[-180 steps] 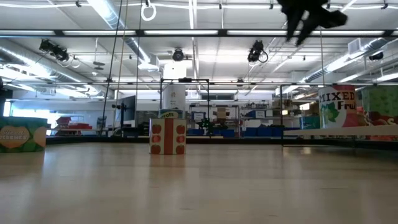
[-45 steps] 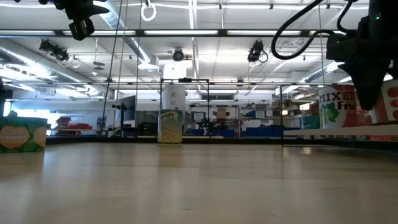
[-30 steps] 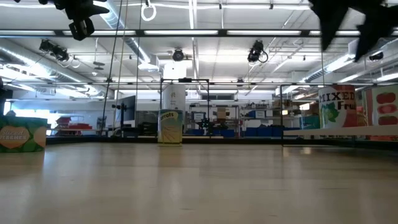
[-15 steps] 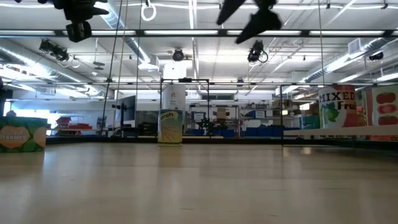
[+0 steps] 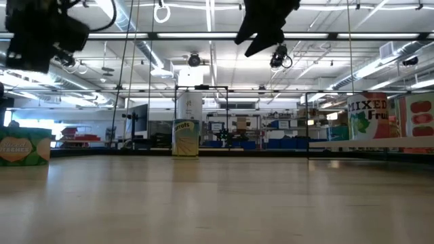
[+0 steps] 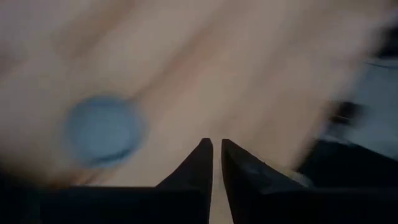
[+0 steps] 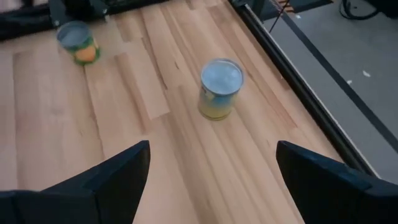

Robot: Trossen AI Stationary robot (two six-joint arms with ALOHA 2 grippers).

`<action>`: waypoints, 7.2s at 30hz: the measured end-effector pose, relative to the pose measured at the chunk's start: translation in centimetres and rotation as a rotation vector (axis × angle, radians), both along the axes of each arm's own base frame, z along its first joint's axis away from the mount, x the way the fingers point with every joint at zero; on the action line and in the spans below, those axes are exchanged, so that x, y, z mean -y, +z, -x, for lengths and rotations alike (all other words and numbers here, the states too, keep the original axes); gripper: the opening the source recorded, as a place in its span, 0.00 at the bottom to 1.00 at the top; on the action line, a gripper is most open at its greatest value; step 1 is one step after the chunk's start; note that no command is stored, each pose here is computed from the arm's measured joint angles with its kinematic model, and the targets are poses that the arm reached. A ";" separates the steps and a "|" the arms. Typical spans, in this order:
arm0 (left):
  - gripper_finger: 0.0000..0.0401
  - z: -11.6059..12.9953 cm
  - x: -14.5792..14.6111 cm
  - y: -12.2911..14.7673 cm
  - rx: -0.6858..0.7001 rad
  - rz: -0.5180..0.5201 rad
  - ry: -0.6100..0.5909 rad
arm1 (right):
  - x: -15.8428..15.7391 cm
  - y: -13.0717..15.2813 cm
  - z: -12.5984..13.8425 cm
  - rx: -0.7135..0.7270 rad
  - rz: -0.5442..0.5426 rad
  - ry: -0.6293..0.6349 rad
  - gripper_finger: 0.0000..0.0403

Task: Pick and place cans onto a shelf
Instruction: Put the canned peaches on the shelf

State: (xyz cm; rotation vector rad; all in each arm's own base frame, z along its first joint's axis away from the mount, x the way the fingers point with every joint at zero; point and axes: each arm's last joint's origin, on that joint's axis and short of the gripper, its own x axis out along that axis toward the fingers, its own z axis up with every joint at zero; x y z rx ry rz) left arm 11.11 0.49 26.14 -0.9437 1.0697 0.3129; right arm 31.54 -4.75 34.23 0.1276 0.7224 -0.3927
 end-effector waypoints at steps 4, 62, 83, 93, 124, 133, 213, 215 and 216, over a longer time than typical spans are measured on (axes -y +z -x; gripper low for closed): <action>0.09 -0.5 -0.3 -0.9 -0.168 -0.064 0.265 | 1.0 -0.1 0.3 -0.032 0.022 0.029 0.88; 0.03 -18.5 -0.2 -0.4 -0.053 -0.686 -0.473 | 3.5 2.3 4.5 -0.108 0.182 0.016 0.88; 0.04 -29.8 -1.3 -6.2 -0.142 -0.793 -1.085 | 0.4 -3.0 7.1 -0.530 -0.016 0.193 0.88; 0.11 -30.4 0.1 -7.9 -0.146 -0.741 -1.079 | -1.6 -3.2 7.2 -0.543 -0.071 0.156 0.88; 0.47 -8.6 -1.1 4.2 -0.024 -0.728 -0.444 | -2.9 -2.6 4.2 -0.248 -0.169 0.098 0.93; 0.47 -4.0 -0.8 3.1 0.113 -0.670 -0.316 | -6.0 -6.8 -2.6 -0.227 -0.128 0.193 0.93; 0.47 -5.9 0.0 5.7 0.443 -0.781 -0.208 | -12.1 -1.1 5.6 -0.335 -0.491 -0.430 0.71; 0.47 -5.9 0.0 5.6 0.435 -0.780 -0.211 | -12.3 -0.8 7.1 -0.375 -0.421 -0.449 0.71; 0.47 -5.9 0.0 5.6 0.430 -0.779 -0.213 | -12.3 -0.7 7.7 -0.399 -0.388 -0.458 0.71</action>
